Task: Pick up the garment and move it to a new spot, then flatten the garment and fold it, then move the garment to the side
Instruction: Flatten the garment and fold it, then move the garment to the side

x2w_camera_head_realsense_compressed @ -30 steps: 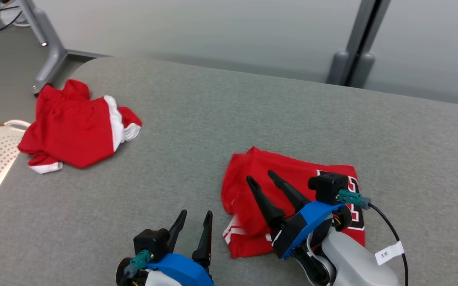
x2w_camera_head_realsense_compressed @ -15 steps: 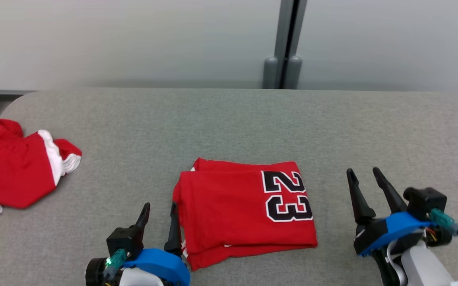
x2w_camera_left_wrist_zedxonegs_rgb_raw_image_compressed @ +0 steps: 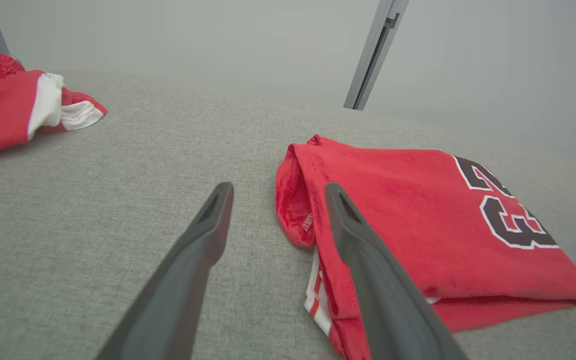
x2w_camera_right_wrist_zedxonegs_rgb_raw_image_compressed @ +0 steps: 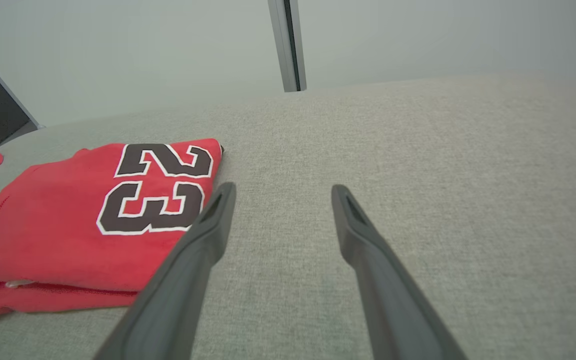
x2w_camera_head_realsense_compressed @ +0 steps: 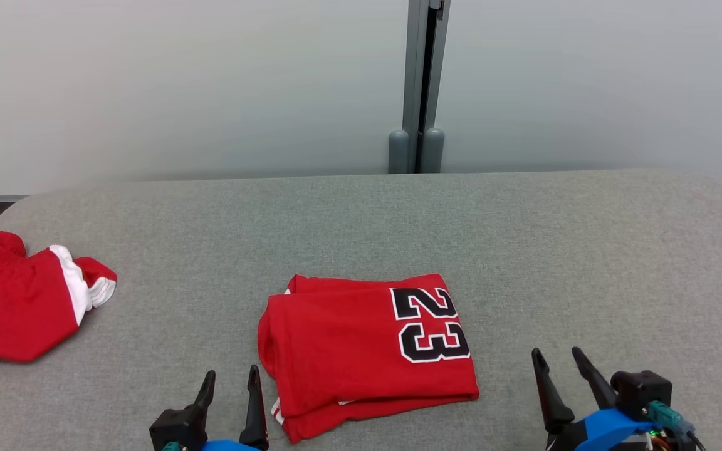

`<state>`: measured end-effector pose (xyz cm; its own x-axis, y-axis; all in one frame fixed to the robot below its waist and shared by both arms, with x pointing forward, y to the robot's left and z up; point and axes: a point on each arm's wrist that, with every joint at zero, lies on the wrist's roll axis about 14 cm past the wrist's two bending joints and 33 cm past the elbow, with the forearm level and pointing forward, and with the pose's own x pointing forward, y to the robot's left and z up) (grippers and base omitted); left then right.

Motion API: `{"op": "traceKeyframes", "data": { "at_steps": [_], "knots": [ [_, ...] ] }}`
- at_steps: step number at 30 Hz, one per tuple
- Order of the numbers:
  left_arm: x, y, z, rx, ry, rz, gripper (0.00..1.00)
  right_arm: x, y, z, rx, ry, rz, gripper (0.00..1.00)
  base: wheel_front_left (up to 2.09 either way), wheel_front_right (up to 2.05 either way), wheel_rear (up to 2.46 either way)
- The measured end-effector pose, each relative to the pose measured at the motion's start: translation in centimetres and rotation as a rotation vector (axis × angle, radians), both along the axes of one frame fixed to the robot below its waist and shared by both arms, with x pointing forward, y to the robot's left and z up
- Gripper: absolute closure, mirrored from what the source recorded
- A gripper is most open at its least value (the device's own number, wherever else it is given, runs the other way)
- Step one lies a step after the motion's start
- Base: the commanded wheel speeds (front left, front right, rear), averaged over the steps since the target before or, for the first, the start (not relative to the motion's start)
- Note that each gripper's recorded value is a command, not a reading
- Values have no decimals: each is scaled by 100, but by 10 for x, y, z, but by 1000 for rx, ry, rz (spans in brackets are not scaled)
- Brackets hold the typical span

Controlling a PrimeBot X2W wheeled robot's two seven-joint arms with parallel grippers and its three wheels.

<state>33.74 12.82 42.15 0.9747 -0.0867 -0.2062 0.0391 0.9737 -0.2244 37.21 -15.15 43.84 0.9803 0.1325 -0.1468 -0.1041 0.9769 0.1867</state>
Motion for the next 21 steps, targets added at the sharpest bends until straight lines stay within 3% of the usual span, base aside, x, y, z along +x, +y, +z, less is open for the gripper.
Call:
{"op": "traceKeyframes", "data": {
  "at_steps": [7,13,20,21],
  "knots": [
    [0,-4,-4,-8,12,-14,0,-2,23,-19,37,67,58,0,0,0,0],
    [8,-8,-1,-15,5,-27,0,37,58,-15,26,74,157,0,0,0,0],
    [4,14,-8,-11,32,46,0,60,80,-50,13,208,209,0,0,0,0],
    [3,17,-9,-10,37,56,0,60,84,-57,17,232,217,6,0,0,0]
  ]
}}
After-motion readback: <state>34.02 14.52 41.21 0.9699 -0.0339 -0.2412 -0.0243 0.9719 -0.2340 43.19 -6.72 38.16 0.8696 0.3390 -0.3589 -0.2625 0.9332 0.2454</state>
